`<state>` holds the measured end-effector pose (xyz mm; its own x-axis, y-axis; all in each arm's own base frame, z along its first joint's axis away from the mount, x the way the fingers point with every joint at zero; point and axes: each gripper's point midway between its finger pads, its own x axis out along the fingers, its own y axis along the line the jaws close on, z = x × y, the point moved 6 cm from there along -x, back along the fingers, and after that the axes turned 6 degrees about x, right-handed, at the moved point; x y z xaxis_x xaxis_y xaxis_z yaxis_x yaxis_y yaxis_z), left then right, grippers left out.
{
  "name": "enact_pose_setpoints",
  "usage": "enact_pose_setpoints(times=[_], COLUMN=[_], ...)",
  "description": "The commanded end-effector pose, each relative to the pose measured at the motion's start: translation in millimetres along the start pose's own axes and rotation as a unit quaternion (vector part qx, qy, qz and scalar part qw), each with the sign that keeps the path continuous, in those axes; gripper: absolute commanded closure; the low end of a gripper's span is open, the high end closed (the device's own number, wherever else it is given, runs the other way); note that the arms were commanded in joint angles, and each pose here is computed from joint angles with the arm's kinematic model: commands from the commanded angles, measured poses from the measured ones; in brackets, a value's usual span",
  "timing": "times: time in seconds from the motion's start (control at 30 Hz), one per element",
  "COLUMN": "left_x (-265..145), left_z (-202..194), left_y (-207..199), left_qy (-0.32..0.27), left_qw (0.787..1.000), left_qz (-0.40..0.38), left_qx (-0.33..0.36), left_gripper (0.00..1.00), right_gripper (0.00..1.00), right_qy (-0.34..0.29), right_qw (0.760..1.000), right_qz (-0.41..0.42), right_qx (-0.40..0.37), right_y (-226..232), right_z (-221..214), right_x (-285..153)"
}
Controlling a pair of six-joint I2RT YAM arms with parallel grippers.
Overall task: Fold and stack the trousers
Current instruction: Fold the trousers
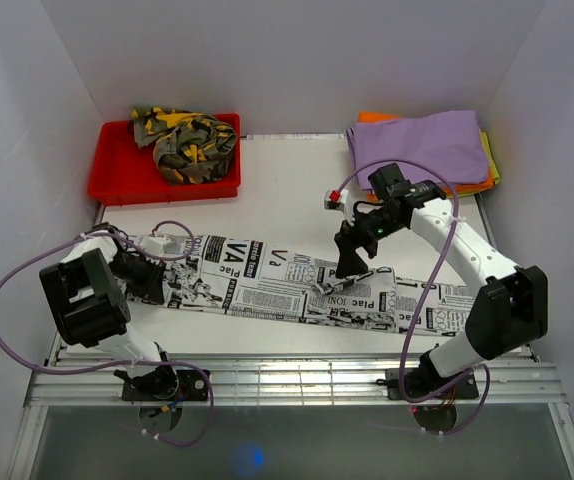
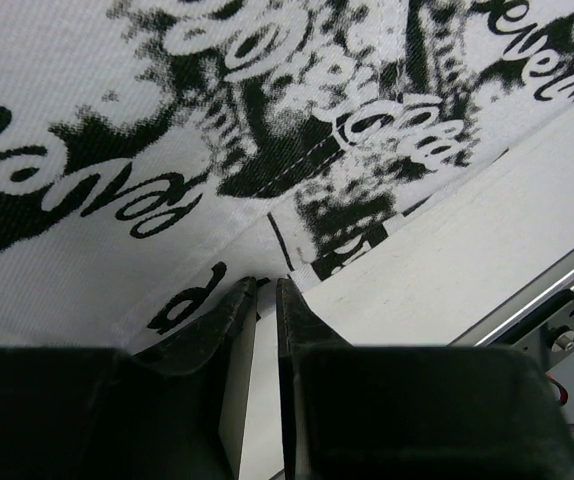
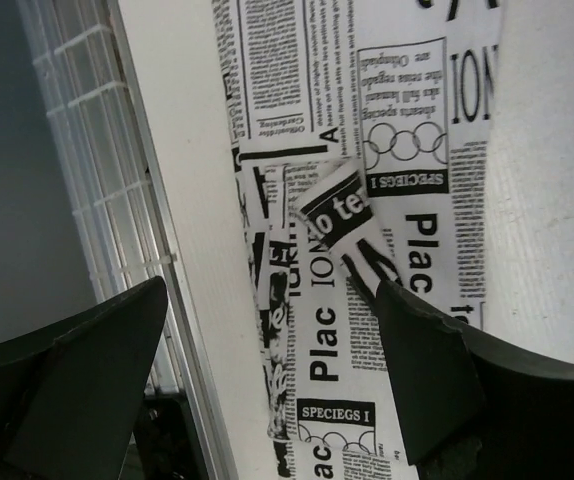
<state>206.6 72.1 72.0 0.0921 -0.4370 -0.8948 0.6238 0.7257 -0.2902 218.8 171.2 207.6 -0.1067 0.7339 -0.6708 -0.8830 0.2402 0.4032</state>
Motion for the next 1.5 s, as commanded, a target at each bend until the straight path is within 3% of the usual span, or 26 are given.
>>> enact_pose_setpoints(times=[0.0,0.13,0.17,0.2,0.23,0.27,0.37,0.43,0.5,0.53,0.57,0.67,0.83,0.93,1.4,1.47], left_x=[-8,-8,-9,-9,-8,-9,-9,-9,-8,-7,-6,-8,-11,-11,-5,-5], left_z=[6,5,5,5,4,5,4,4,3,2,2,4,7,5,-7,-7], left_y=[15,7,6,6,6,6,8,8,8,8,9,10,11,10,-1,-1], left_qy=[-0.016,-0.028,-0.029,-0.027,-0.026,-0.025,-0.021,-0.02,-0.019,-0.017,-0.016,-0.018,-0.024,-0.023,-0.014,-0.012], left_qw=[0.997,0.997,0.997,0.997,0.997,0.997,0.997,0.997,0.997,0.998,0.998,0.998,0.997,0.997,0.996,0.995], left_qz=[0.065,0.063,0.065,0.065,0.065,0.067,0.069,0.068,0.065,0.064,0.064,0.066,0.073,0.077,0.092,0.098], left_qx=[0.029,0.026,0.027,0.027,0.025,0.023,0.024,0.024,0.025,0.024,0.022,0.016,0.015,0.013,-0.014,-0.016], left_gripper=[0.73,0.71,0.7,0.7,0.7,0.7,0.69,0.69,0.68,0.68,0.68,0.68,0.67,0.67,0.65,0.65], right_gripper=[0.1,0.0,0.07,0.28,0.35,0.37,0.2,0.14,0.15,0.18,0.31,0.55,0.55,0.48,0.46,0.46], right_qy=[-0.053,-0.076,-0.079,-0.071,-0.06,-0.048,-0.015,0.005,0.027,0.032,0.043,0.09,0.099,0.1,0.168,0.176], right_qw=[0.998,0.993,0.991,0.99,0.988,0.989,0.991,0.991,0.99,0.988,0.986,0.986,0.98,0.974,0.93,0.924], right_qz=[-0.013,-0.084,-0.105,-0.121,-0.139,-0.135,-0.131,-0.129,-0.125,-0.126,-0.133,-0.136,-0.157,-0.174,-0.208,-0.236], right_qx=[0.008,0.021,0.016,0.023,0.032,0.036,-0.019,-0.044,-0.064,-0.082,-0.087,-0.032,0.065,0.108,0.252,0.245], right_y=[-3,-18,-25,-29,-33,-30,-24,-26,-37,-38,-42,-50,-45,-42,-51,-56], right_z=[31,36,38,37,35,32,25,20,19,30,34,42,26,19,-20,-29], right_x=[-16,-18,-17,-15,-13,-10,11,27,40,44,48,68,92,101,151,155])
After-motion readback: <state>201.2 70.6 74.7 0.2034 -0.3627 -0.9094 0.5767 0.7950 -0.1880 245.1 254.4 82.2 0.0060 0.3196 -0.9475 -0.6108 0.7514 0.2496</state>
